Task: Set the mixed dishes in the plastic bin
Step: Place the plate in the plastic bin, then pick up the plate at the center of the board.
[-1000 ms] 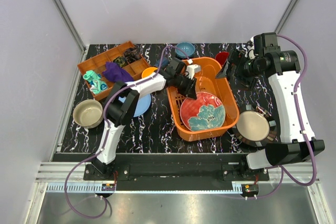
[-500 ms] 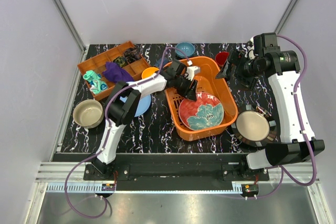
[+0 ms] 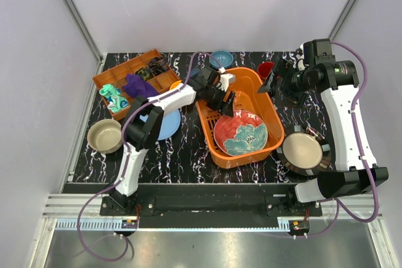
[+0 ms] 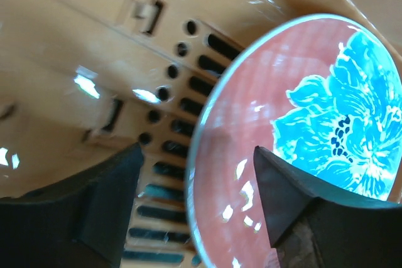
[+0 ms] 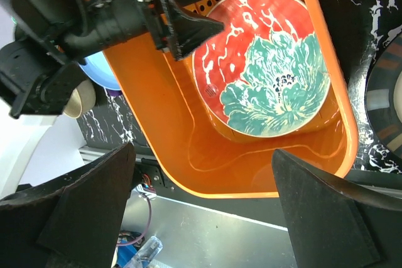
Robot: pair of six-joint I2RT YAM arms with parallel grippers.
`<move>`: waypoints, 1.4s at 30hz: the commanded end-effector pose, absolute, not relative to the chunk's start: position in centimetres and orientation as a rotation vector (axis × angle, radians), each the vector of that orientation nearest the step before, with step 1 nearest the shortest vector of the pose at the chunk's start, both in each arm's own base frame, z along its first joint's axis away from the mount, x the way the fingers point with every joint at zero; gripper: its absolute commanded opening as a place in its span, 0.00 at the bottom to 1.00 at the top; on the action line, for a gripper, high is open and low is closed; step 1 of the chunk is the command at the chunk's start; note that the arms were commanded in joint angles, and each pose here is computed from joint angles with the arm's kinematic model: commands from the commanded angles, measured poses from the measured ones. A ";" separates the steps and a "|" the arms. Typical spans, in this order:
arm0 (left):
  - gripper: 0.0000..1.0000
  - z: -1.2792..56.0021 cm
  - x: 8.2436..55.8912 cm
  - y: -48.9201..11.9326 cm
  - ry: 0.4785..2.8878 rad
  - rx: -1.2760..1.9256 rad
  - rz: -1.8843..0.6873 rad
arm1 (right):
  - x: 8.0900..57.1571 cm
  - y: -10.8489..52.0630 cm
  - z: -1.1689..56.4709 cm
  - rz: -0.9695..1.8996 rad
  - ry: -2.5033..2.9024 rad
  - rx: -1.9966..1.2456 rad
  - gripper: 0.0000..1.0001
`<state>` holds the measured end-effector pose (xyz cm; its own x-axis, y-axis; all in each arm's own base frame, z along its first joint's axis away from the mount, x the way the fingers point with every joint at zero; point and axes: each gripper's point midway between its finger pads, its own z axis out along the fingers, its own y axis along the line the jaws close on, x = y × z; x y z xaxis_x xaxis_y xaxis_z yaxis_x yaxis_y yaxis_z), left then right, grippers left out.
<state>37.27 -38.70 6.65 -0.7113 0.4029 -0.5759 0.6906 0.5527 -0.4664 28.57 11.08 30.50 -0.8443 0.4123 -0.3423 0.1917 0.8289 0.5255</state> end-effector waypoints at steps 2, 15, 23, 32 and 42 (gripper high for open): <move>0.78 13.1 39.7 -37.1 2.294 0.769 -0.876 | 29.3 10.9 31.6 0.674 2.498 0.437 1.00; 0.86 24.2 39.4 -36.2 2.124 0.516 -0.934 | 30.7 10.8 31.6 0.659 2.466 0.437 1.00; 0.88 29.4 36.6 -33.0 2.101 0.437 -0.885 | 32.4 10.4 31.3 0.626 2.435 0.462 1.00; 0.92 29.3 33.0 -25.9 2.191 0.194 -0.727 | 34.5 10.6 32.7 0.589 2.379 0.426 1.00; 0.92 25.3 31.8 -15.2 2.233 -0.271 -0.592 | 37.9 13.4 34.3 0.655 2.354 0.358 1.00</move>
